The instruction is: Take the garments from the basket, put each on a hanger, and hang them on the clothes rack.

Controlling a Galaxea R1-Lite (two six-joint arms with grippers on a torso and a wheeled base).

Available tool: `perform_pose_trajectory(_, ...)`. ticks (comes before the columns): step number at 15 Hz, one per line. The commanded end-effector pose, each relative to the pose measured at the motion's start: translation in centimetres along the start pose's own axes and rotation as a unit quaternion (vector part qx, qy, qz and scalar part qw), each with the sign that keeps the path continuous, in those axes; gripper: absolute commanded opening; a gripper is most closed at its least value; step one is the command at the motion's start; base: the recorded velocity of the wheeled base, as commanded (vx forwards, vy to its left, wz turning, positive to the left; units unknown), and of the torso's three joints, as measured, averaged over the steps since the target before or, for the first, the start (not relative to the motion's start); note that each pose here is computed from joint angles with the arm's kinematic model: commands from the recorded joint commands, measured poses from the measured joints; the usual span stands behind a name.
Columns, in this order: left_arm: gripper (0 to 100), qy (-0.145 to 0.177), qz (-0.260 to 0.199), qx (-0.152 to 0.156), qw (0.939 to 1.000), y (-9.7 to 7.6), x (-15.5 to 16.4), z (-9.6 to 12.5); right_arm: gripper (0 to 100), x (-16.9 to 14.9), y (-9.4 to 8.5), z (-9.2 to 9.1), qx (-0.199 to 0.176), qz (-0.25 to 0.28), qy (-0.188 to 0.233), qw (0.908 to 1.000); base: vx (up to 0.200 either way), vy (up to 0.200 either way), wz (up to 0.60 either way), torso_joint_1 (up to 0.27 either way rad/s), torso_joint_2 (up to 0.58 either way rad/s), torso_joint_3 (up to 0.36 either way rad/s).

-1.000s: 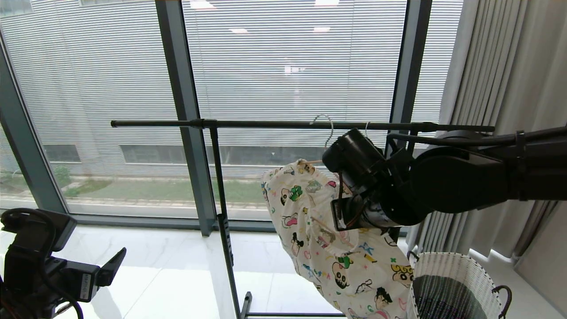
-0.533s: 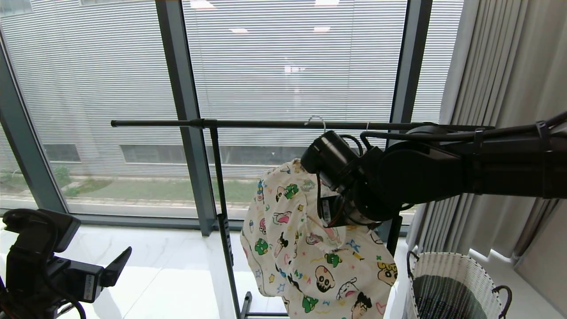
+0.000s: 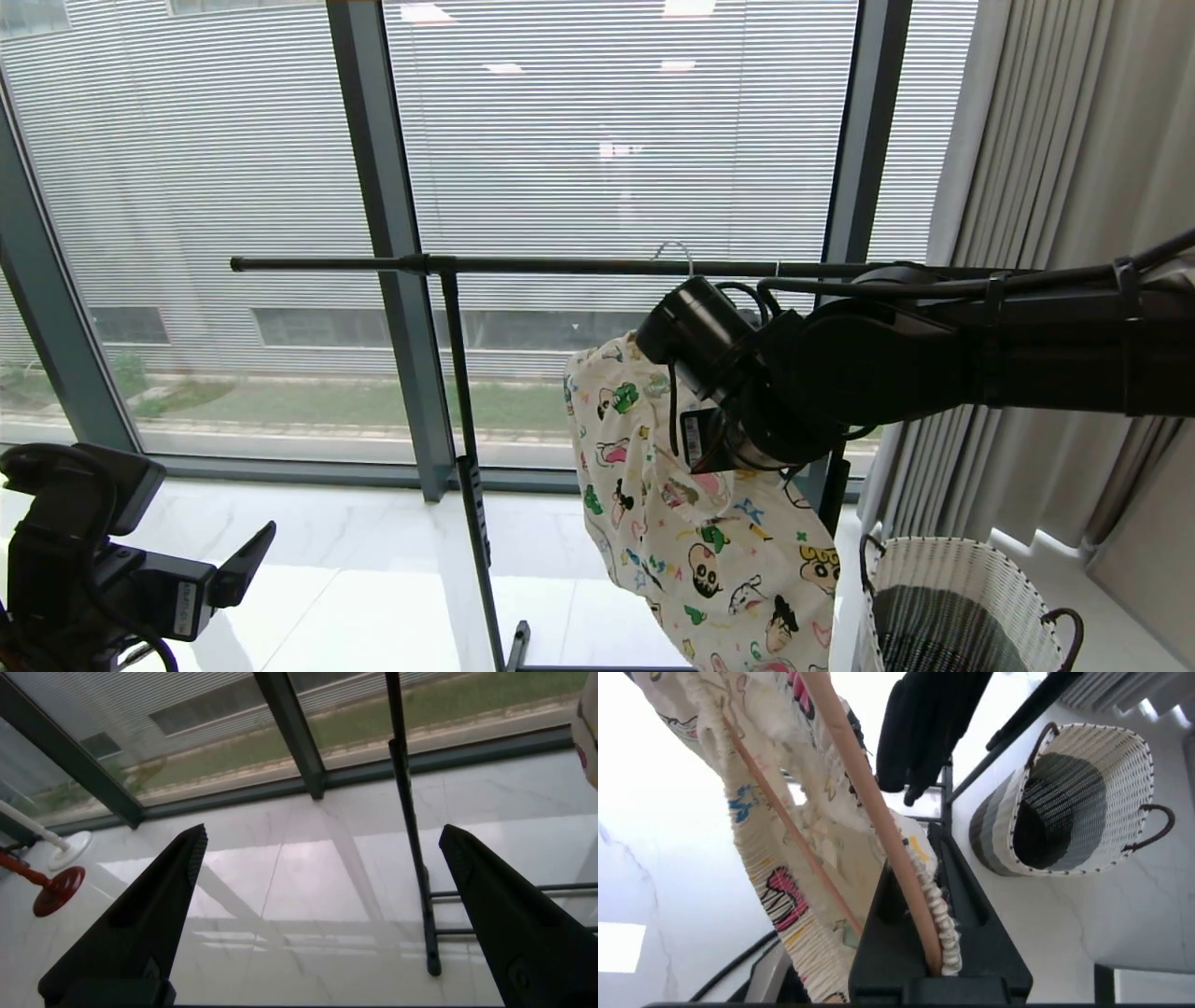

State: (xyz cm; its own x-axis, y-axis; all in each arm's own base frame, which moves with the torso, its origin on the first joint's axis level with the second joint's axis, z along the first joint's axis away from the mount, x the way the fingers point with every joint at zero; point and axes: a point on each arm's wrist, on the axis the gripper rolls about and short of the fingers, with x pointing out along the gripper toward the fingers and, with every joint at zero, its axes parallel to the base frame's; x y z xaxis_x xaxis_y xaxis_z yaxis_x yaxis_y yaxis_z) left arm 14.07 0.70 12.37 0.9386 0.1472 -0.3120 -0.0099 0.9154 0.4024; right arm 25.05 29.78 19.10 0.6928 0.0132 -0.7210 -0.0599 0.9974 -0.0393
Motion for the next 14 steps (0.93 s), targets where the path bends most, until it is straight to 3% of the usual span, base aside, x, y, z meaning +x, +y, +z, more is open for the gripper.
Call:
perform_pose_trajectory(1,100,0.001,-0.001,0.000,1.0000,-0.02,0.00,-0.03,0,0.01,-0.06,0.06,0.001,-0.001,-0.001,1.0000,0.200,0.000,0.00,-0.002,0.00,0.007)
perform_pose_trajectory(12,100,0.000,-0.001,0.000,1.0000,-0.05,-0.14,-0.09,0,0.06,-0.17,0.06,-0.001,-0.011,-0.006,0.9999,0.200,0.000,0.00,0.004,0.00,0.001)
perform_pose_trajectory(14,100,-0.002,-0.004,0.000,1.0000,-0.14,-0.15,-0.04,0,0.09,-0.21,0.09,0.000,-0.012,-0.006,0.9999,0.000,0.000,0.00,0.000,0.00,0.000)
